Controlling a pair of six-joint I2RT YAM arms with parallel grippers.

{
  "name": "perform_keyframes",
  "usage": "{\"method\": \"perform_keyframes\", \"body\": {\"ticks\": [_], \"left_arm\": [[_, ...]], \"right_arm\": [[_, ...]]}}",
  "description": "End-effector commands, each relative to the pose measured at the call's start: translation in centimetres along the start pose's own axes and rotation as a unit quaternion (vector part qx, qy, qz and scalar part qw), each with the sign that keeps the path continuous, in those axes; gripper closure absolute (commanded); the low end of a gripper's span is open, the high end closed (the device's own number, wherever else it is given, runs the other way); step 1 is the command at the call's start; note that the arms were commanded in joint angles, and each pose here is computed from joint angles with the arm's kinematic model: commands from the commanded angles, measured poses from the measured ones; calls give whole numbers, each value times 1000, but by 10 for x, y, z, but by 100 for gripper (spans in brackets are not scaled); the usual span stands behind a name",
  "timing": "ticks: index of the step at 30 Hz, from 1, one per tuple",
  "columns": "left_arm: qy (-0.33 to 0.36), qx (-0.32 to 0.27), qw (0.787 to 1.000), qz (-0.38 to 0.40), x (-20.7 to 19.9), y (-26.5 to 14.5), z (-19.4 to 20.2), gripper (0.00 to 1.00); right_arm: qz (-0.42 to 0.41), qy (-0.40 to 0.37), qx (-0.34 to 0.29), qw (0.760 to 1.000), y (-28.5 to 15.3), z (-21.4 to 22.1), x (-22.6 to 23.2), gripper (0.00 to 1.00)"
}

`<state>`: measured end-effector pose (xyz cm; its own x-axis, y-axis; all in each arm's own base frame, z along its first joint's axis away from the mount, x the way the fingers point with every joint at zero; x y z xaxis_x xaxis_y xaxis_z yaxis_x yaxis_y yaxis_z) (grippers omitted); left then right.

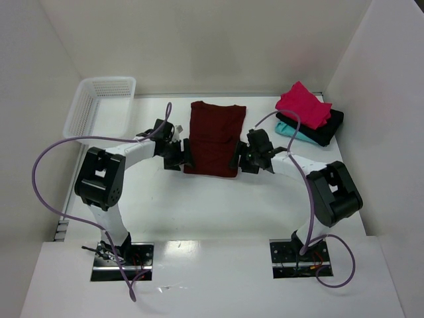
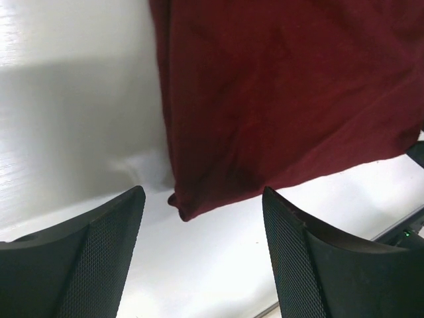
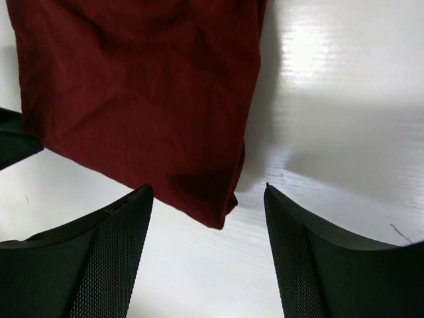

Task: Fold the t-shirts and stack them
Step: Grab one side of the 2/3 rectangular tshirt with both arms

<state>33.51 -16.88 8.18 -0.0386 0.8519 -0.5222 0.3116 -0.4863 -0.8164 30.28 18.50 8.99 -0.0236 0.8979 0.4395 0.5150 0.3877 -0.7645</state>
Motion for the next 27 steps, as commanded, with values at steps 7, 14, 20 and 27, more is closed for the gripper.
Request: {"method": "perform_keyframes", "body": {"ticks": [7, 14, 20, 27], "left_arm": [[10, -14, 1000, 12, 1, 8, -6, 22], [11, -2, 999, 34, -2, 17, -6, 28], [7, 15, 999, 41, 1, 22, 1, 49], [-7, 31, 999, 31, 7, 15, 25, 88]], "right_arm": [[-27, 4, -7, 1000, 1, 6, 20, 31], [-14, 16, 3, 1000, 10, 13, 13, 44], [-17, 20, 17, 999, 23, 21, 17, 61], [-5, 30, 39, 999, 28, 36, 14, 83]]}}
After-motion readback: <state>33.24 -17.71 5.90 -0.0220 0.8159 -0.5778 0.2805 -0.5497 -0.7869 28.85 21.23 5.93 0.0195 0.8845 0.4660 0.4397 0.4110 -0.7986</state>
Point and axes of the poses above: each gripper's point midway between its finger pads, its own y axis out along the fingers, its own x axis along the line the jaws close on, z = x × y, the point moved 5 cm from there along -y, back along the fingers, and after that the axes turned 4 degrees about -y, right-handed, at the moved point
